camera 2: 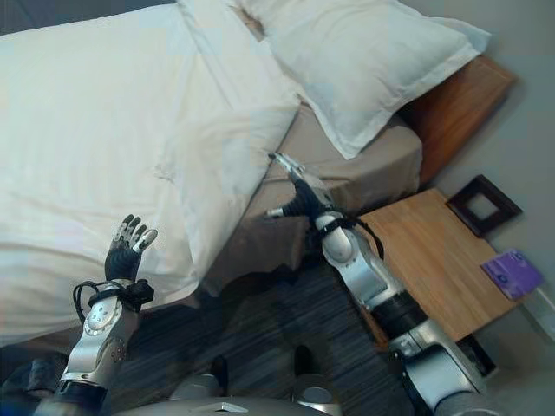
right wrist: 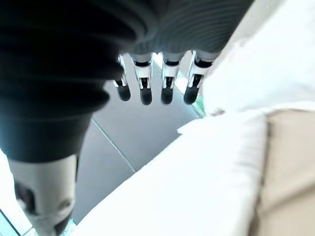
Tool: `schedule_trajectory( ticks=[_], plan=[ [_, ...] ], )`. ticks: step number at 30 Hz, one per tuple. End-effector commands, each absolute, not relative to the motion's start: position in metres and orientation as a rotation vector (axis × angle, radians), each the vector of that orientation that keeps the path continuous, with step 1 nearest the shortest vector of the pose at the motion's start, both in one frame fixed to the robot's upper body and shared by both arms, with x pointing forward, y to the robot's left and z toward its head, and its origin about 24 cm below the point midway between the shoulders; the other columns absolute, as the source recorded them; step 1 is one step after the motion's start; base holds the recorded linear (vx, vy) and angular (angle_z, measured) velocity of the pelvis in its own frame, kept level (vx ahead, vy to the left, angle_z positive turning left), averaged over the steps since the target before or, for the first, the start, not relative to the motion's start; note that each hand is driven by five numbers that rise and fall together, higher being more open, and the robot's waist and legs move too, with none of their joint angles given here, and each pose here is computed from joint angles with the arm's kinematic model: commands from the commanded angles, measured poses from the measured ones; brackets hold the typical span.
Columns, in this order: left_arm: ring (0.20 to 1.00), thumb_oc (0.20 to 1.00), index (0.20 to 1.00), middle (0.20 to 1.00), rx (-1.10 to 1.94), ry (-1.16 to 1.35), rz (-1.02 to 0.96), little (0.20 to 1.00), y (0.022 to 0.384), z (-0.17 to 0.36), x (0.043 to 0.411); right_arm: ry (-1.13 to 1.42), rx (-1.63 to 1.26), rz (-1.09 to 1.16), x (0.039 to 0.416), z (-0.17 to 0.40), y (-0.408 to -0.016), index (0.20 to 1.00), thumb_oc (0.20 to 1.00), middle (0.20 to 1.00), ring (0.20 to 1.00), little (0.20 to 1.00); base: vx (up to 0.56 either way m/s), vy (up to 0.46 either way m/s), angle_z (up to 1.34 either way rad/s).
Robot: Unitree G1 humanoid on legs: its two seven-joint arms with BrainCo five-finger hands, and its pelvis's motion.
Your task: Making the bed.
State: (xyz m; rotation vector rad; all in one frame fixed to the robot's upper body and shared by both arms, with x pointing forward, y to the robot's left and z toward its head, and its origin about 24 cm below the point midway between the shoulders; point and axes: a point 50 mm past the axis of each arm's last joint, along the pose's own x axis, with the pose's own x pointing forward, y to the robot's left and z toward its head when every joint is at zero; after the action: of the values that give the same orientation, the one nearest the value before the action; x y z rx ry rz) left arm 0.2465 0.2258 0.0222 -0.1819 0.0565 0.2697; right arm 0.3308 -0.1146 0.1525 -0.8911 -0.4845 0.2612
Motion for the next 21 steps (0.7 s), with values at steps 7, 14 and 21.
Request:
schedule_trajectory(
  ticks=[7, 14, 21],
  plan=[
    [1.0, 1.0, 1.0, 1.0, -0.159, -0.15, 0.239, 1.0, 0.243, 0.076, 0.288, -0.481, -0.951, 0.094, 0.359, 0.184, -0.15, 1.0, 1.0, 1.0, 1.0, 1.0, -0.02, -0.056, 1.44],
    [1.0, 1.0, 1.0, 1.0, -0.046, -0.233, 0.334, 1.0, 0.291, 0.107, 0.291, -0.562, -1.059, -0.041, 0.378, 0.244, -0.165, 1.0, 1.0, 1.0, 1.0, 1.0, 0.07, 0.097, 0.56],
    [1.0, 1.0, 1.0, 1.0, -0.033, -0.353, 0.368, 1.0, 0.302, 0.151, 0.314, -0.689, -1.161, -0.18, 0.381, 0.31, -0.169, 1.0, 1.0, 1.0, 1.0, 1.0, 0.05, -0.04, 0.51]
  ],
)
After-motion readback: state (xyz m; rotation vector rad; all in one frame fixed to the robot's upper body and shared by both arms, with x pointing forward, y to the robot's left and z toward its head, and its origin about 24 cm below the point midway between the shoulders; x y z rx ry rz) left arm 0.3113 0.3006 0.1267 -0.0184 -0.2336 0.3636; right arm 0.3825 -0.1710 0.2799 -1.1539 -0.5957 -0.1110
